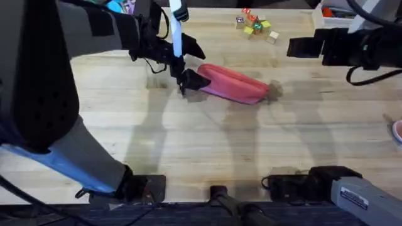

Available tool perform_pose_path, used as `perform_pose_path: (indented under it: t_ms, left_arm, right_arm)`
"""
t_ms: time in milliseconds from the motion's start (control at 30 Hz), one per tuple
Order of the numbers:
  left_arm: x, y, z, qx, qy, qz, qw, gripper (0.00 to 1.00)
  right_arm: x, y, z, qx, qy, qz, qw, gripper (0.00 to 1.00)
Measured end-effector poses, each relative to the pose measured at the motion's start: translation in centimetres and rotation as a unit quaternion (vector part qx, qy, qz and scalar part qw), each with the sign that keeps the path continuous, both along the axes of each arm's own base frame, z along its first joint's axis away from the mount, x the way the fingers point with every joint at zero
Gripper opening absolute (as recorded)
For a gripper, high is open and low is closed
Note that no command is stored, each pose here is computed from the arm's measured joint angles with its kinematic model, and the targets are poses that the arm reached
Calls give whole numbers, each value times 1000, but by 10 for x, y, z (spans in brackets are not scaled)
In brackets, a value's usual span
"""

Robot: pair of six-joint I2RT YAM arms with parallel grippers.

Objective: Unzip the bag, pick up the pens from the table one at a time and place them inside, then zip the bag closed.

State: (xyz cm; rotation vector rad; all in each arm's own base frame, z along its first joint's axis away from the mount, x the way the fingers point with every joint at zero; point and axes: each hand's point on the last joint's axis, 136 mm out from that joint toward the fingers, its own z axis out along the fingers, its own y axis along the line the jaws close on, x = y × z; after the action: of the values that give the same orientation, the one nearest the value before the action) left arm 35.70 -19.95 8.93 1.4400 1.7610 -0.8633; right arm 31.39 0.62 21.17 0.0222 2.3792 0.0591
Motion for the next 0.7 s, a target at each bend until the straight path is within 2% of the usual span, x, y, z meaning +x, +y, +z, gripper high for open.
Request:
perform_pose_path:
  t_ms: [33,133,167,300,333,500,700]
  left_arm:
    - [1,-1,1,-3,-4,-1,1000,955]
    - [3,-3,5,-14,-14,-5,1000,766]
    - [3,-4,6,-16,-13,-7,1000,671]
    - [-1,-7,7,-22,-9,-13,1000,131]
    - [-1,-7,7,-21,-9,-14,1000,68]
    - [-2,-8,7,-21,-8,-15,1000,44]
    - [-2,-8,7,-21,-8,-15,1000,43]
  right_arm:
    - [0,0,0,0,0,0,1000,996]
    - [0,0,0,0,0,0,1000,996]
    - [0,0,0,0,0,0,1000,996]
    - [0,0,0,0,0,0,1000,996]
    - [0,0,0,0,0,0,1000,996]
    - [-2,2,-2,10,7,-1,1000,996]
    - [-30,14,-23,50,80,4,996,996]
